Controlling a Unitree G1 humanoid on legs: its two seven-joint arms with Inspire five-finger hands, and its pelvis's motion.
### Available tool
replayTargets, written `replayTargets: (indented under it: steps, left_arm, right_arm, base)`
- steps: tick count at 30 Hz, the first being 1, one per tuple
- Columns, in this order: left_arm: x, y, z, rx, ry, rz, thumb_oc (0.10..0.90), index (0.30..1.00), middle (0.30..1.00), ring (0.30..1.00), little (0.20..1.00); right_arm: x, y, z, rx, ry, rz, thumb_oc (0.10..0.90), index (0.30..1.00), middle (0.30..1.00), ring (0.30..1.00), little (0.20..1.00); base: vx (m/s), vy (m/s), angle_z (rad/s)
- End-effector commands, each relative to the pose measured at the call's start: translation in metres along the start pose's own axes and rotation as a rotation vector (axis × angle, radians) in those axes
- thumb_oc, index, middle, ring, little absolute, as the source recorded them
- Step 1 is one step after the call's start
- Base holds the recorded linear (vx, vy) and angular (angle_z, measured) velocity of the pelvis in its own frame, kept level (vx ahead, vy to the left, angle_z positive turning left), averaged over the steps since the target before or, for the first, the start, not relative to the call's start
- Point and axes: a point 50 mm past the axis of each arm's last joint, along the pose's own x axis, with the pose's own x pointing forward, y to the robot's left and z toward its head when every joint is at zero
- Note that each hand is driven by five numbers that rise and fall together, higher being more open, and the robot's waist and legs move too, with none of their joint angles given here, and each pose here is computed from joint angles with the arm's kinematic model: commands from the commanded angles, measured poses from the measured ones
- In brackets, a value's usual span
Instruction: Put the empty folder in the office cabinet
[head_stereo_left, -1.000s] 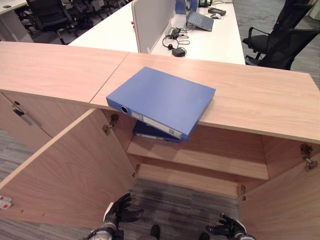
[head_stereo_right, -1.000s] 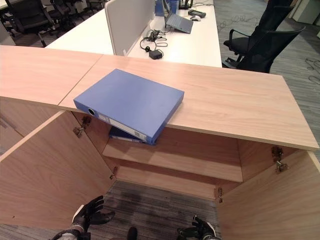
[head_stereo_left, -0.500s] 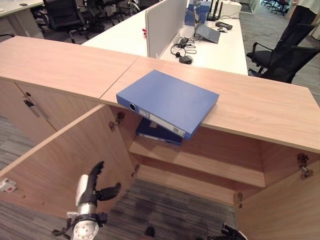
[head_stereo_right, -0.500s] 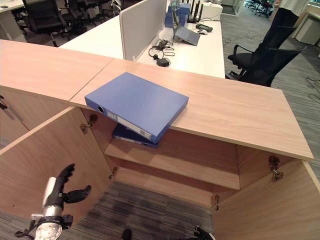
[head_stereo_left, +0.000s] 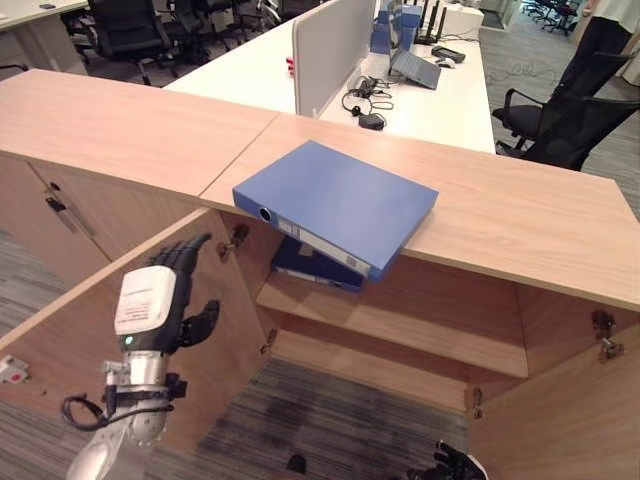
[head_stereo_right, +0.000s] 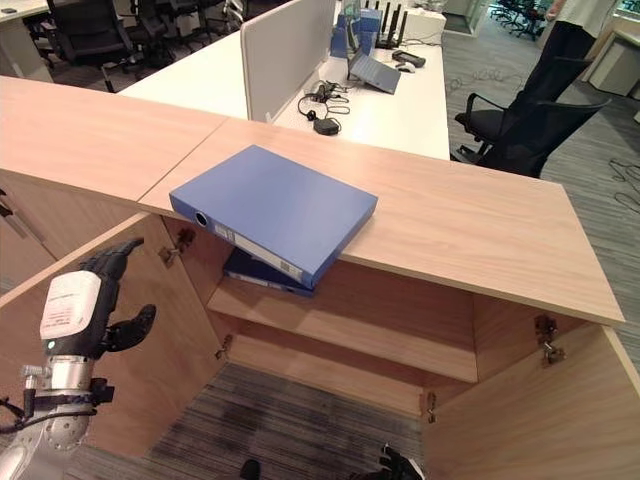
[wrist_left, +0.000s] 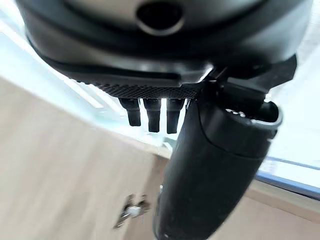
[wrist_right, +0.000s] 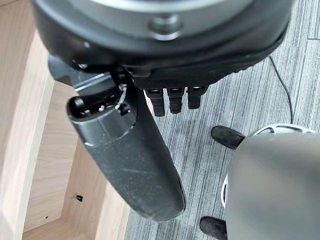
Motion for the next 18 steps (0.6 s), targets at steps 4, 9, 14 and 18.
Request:
replayTargets:
  steps: [4, 9, 14, 18]
  left_arm:
    - [0.056, 0.059, 0.04, 0.091, -0.332, 0.244, 0.8, 0.9, 0.9, 0.9, 0.9]
    - [0.061, 0.065, 0.049, 0.099, -0.393, 0.24, 0.8, 0.9, 0.9, 0.9, 0.9]
    - [0.068, 0.069, 0.055, 0.096, -0.429, 0.238, 0.8, 0.9, 0.9, 0.9, 0.9]
    - [0.071, 0.072, 0.059, 0.101, -0.454, 0.237, 0.8, 0.9, 0.9, 0.9, 0.9]
  right_arm:
    - [0.006, -0.016, 0.057, -0.083, -0.203, -0.003, 0.8, 0.9, 0.9, 0.9, 0.9]
    - [0.006, -0.018, 0.053, -0.093, -0.191, -0.006, 0.8, 0.9, 0.9, 0.9, 0.9]
    - [0.005, -0.022, 0.049, -0.094, -0.173, -0.017, 0.8, 0.9, 0.9, 0.9, 0.9]
    - [0.005, -0.022, 0.047, -0.088, -0.164, -0.022, 0.8, 0.9, 0.9, 0.9, 0.9]
  base:
    - [0.0, 0.0, 0.0]
    - [0.0, 0.0, -0.01]
    - [0.01, -0.001, -0.08]
    - [0.02, -0.004, -0.07]
